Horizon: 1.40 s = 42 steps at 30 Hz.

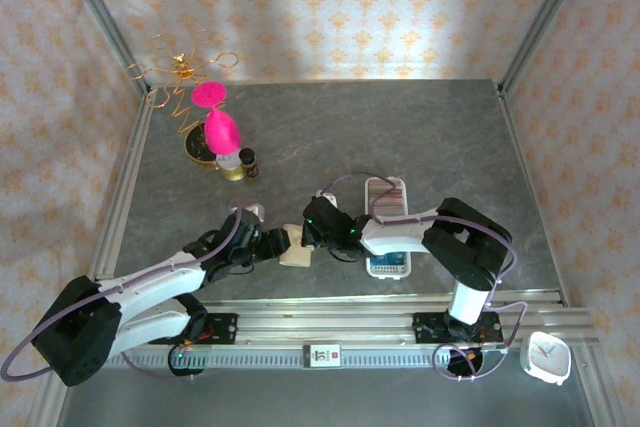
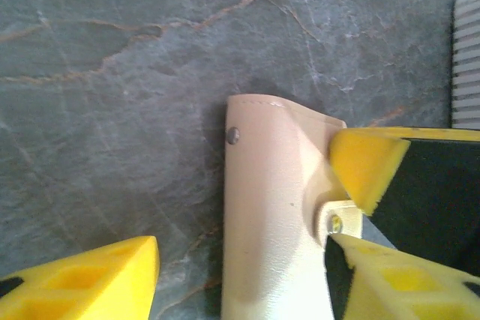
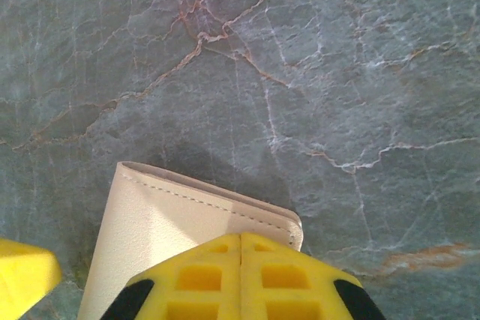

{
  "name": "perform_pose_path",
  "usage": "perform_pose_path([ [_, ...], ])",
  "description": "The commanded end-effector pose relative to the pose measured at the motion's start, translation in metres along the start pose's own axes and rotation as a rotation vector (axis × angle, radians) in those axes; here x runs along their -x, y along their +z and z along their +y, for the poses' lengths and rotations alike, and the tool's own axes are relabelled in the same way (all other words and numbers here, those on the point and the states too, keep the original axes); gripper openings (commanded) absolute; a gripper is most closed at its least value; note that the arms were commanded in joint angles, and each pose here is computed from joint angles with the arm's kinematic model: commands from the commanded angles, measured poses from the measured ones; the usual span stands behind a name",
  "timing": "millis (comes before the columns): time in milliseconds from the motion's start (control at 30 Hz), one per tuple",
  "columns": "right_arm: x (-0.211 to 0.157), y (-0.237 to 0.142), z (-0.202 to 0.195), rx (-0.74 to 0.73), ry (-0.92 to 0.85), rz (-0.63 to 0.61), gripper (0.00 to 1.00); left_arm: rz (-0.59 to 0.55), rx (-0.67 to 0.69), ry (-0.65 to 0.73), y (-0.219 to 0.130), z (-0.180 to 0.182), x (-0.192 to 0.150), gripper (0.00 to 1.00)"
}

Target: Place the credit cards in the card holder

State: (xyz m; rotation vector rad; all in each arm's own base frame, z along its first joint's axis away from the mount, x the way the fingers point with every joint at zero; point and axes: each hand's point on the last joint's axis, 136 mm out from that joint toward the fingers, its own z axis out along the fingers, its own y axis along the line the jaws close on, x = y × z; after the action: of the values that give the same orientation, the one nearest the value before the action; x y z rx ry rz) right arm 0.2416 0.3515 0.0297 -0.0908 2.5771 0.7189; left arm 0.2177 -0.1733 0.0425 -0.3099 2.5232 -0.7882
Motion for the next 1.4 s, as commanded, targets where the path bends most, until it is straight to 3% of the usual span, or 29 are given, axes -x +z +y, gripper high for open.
perform_pose_path([
  [0,-0.017,0.003,-0.033,-0.109,0.012,0.026,0.00,0.019,-0.069,-0.010,0.003,-0.012,-0.005,0.58],
  [333,-0.019,0.000,-0.040,-0.110,0.048,0.006,0.00,0.051,-0.106,-0.016,0.012,-0.016,-0.018,0.42],
  [567,-0.020,-0.002,-0.044,-0.112,0.068,-0.006,0.00,0.087,-0.088,-0.028,0.025,-0.007,-0.028,0.40],
  [667,-0.020,-0.004,-0.045,-0.108,0.076,-0.011,0.00,0.109,-0.116,-0.035,0.028,-0.013,-0.030,0.31],
  [800,-0.015,-0.008,-0.044,-0.106,0.087,-0.036,0.00,0.094,-0.151,-0.033,0.024,-0.025,-0.024,0.29],
  [900,-0.011,-0.012,-0.039,-0.079,0.098,-0.057,0.00,0.050,-0.201,-0.024,0.017,-0.040,-0.011,0.21],
  [1000,-0.003,-0.017,-0.022,-0.003,0.104,-0.072,0.00,-0.005,-0.272,0.005,0.007,-0.061,0.003,0.06],
  [1067,0.008,-0.024,-0.008,0.051,0.107,-0.106,0.00,-0.022,-0.300,0.037,0.002,-0.077,0.014,0.00],
  [1367,0.074,-0.092,0.027,0.151,0.102,-0.371,0.00,-0.130,-0.170,0.163,-0.020,-0.081,0.046,0.00],
])
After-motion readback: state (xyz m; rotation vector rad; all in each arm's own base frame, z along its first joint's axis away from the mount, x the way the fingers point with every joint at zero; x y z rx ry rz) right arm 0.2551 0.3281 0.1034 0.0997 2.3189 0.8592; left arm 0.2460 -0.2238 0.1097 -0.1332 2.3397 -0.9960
